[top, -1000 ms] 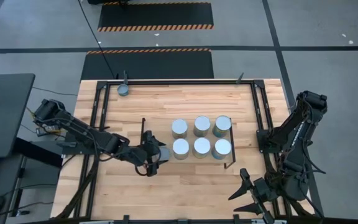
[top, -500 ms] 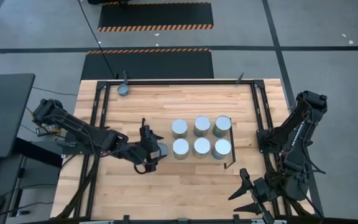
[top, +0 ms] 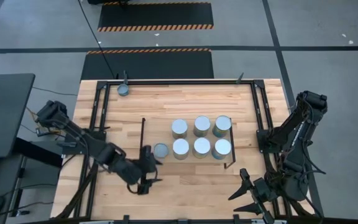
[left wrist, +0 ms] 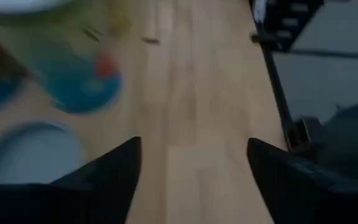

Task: Pick and place cans onto a shelf
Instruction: Put the canned mushrooms on the shelf

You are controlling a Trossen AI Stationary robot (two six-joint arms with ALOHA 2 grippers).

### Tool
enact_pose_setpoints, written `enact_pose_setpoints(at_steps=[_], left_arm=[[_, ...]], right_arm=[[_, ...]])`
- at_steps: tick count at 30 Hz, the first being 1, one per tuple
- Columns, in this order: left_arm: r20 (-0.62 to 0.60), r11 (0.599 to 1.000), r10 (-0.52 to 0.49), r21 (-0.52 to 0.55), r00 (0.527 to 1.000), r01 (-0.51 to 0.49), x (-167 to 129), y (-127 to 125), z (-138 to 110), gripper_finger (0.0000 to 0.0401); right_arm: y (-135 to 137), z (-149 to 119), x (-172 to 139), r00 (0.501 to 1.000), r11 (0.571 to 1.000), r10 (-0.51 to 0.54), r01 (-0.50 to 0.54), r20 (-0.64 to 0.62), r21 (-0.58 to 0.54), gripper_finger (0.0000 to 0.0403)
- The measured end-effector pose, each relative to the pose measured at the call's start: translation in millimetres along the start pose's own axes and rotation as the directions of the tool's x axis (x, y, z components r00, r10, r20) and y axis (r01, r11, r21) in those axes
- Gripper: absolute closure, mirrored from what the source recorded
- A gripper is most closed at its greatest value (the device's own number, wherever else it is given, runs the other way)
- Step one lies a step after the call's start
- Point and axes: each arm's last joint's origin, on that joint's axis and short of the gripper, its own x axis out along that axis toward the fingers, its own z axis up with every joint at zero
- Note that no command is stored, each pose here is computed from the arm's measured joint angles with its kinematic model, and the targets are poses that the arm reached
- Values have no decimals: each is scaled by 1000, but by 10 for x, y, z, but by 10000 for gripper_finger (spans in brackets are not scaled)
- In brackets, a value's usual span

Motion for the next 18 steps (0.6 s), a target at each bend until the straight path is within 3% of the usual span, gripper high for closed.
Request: enact_pose_setpoints(at_steps=[4,10,18], left_arm=[[-49,1000,28,-7,998,-28,177,-57,-104,169],[-54,990,139,-9,989,-140,330,76,-103,258],[-111,972,236,25,965,-235,387,298,-95,308]], right_arm=[[-13,-2,9,1000,1000,-6,6,-4,-5,223],[-18,-4,12,1000,1000,-9,9,-6,3,223],[-17,-6,12,1000,1000,-3,4,-10,23,223]])
